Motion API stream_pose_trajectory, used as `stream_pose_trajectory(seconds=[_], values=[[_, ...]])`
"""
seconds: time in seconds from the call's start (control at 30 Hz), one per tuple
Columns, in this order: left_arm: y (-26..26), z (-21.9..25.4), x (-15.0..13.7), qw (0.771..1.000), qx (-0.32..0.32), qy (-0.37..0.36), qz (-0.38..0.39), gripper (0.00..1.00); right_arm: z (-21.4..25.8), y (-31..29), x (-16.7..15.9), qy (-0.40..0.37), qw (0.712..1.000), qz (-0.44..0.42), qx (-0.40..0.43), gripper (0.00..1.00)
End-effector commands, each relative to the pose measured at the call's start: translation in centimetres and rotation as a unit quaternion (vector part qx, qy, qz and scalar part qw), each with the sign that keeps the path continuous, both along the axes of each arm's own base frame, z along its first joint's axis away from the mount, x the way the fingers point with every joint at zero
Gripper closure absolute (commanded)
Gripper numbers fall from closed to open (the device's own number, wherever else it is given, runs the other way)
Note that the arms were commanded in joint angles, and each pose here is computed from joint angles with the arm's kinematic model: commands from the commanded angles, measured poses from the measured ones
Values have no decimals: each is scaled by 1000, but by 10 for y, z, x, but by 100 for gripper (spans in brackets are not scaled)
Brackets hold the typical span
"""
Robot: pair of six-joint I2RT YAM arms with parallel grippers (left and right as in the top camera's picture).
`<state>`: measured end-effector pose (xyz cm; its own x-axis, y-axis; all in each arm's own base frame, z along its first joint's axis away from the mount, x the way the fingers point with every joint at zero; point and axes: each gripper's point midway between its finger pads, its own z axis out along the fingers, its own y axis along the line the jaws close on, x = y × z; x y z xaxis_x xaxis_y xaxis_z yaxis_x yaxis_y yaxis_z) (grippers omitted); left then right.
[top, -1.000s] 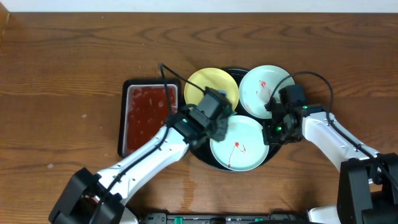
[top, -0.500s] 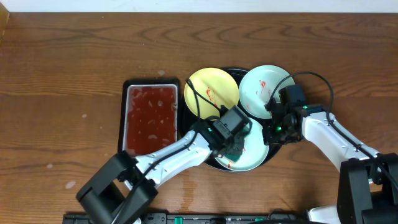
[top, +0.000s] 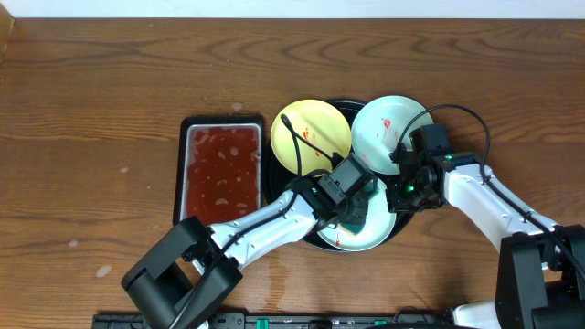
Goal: Clean dirty plates on tray and stack at the side
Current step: 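Scrub the front plate with the sponge while the right gripper holds its rim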
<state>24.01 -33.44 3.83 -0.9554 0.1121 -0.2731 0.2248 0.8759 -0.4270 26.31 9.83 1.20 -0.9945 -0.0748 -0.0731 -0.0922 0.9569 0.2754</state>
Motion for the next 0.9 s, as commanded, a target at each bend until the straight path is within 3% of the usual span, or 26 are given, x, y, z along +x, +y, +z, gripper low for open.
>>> stream_pose_trajectory(seconds=[0.0,0.17,0.33,0.47,0.7,0.87], values=[[-9,4,0,1000,-20,10,12,93,1,2,1,1,1000,4,0,99],[-16,6,-5,999,-36,26,8,92,1,1,-1,5,1000,4,0,99],[-12,-3,-4,1000,-9,4,0,92,1,1,-1,5,1000,4,0,99],[3,-25,-4,999,39,6,6,92,1,1,-2,7,1000,4,-1,99],[63,-45,1,981,190,-27,23,93,1,1,-2,7,1000,4,-1,99],[75,-34,5,974,218,-53,-4,93,1,1,-2,7,1000,4,-1,99]])
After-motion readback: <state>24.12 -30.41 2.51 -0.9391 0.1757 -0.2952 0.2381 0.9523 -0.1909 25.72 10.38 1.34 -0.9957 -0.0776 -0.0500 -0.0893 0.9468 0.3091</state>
